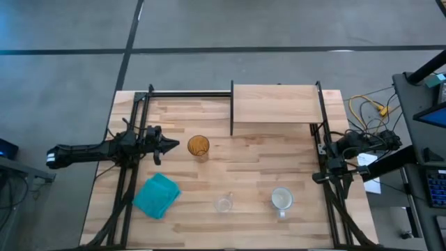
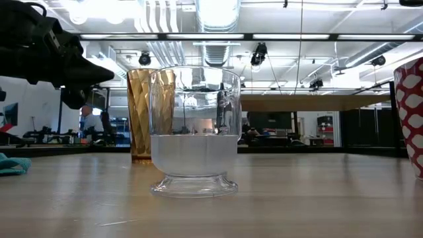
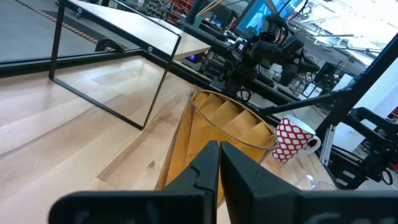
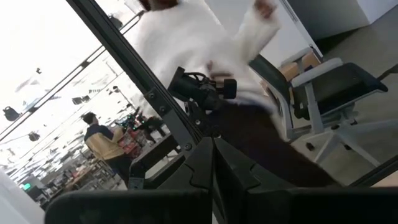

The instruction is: Stack small to large cups/mugs on shelf

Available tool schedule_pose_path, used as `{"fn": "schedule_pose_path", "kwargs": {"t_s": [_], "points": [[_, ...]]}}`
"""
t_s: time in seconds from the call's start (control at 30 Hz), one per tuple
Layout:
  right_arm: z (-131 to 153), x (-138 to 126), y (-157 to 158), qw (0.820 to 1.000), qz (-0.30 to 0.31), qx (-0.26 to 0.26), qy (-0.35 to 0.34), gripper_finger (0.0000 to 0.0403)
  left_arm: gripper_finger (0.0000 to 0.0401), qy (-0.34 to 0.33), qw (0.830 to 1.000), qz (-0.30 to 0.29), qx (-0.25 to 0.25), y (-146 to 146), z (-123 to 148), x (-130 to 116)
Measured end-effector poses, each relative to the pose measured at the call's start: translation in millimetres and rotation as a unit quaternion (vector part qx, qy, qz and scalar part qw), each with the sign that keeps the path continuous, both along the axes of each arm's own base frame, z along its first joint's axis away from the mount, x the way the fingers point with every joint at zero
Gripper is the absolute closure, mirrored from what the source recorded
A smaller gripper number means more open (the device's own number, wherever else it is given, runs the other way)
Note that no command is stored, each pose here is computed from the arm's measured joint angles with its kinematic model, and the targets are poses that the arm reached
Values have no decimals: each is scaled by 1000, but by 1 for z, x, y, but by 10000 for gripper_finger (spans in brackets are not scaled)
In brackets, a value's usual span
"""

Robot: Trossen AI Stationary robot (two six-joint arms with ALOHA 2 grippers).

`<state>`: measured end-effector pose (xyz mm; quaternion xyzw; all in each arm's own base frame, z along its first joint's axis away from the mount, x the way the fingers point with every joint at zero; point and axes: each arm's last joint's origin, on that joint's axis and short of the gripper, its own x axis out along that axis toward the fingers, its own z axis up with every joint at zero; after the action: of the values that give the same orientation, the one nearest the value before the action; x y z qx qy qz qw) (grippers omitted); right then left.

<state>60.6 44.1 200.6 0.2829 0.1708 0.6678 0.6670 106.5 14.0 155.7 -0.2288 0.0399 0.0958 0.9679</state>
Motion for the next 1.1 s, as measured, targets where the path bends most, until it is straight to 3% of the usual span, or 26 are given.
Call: {"fn": "schedule_pose_path", "kwargs": {"t_s": [1.1], "points": [[0,0,0,1000,1,0,5,394,401,0,1000,0,-1,0,0,0]]}}
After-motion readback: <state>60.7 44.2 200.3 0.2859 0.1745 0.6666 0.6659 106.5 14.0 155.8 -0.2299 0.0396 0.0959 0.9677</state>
